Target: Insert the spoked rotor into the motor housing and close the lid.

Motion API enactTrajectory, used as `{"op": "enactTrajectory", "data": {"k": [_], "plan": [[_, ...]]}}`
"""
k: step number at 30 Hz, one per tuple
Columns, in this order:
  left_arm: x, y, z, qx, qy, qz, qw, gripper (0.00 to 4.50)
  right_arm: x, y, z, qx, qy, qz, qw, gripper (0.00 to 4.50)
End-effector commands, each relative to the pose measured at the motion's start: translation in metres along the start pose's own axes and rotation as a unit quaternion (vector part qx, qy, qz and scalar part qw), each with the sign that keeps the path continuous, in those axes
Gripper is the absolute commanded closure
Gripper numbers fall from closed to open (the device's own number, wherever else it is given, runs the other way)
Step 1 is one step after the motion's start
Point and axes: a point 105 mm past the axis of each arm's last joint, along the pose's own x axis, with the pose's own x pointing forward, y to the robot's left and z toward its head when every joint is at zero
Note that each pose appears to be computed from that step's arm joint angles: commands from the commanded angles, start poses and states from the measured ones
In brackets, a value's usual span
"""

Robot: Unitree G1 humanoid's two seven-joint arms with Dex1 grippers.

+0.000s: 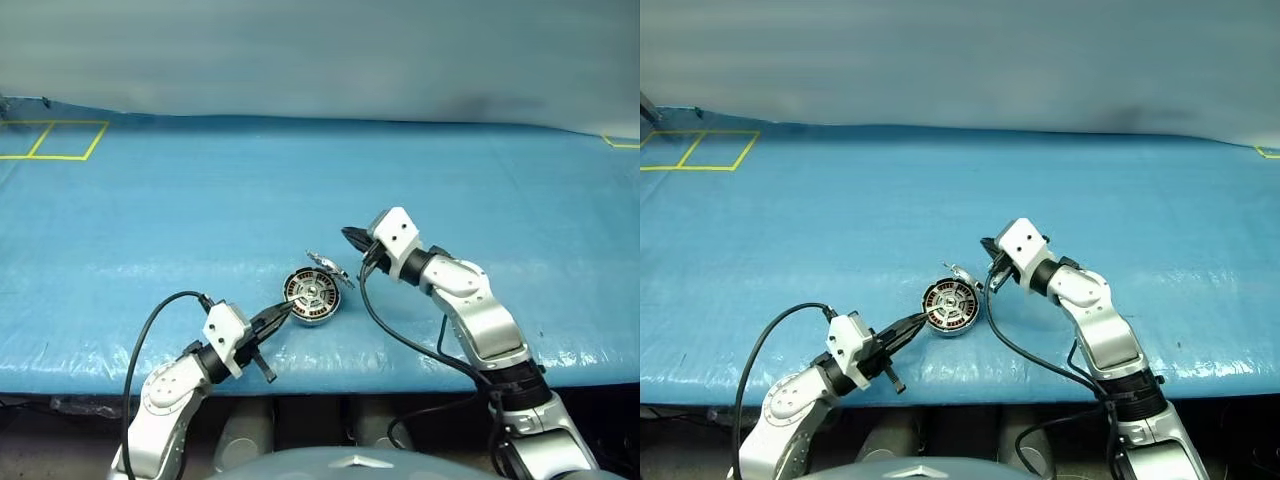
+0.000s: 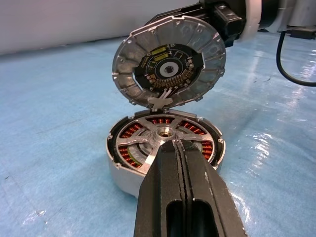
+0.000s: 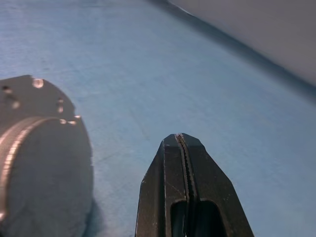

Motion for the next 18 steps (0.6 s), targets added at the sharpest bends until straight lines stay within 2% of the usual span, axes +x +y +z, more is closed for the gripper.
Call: {"op": "enactTrajectory", "data": {"k": [1,6,12,18], "plan": [[-0.005,0.003,0.003,0.003,-0.013,0.018,1.0,4.48,-0.002,0.021,0.012,0.01,-0.018,0.05,0.999,4.5],[-0.008,0.004,-0.011,0.009,0.009,0.03,0.999,4.48,-0.007,0.049,0.01,0.041,-0.017,0.077,0.996,4.5],[-0.004,0.006,-0.017,0.003,0.011,0.023,1.0,4.48,-0.001,0.07,0.009,0.117,-0.037,0.034,0.992,4.5],[0.0,0.01,-0.02,0.005,0.013,0.015,1.0,4.48,0.008,0.091,0.005,0.176,-0.049,0.033,0.983,4.5]]}}
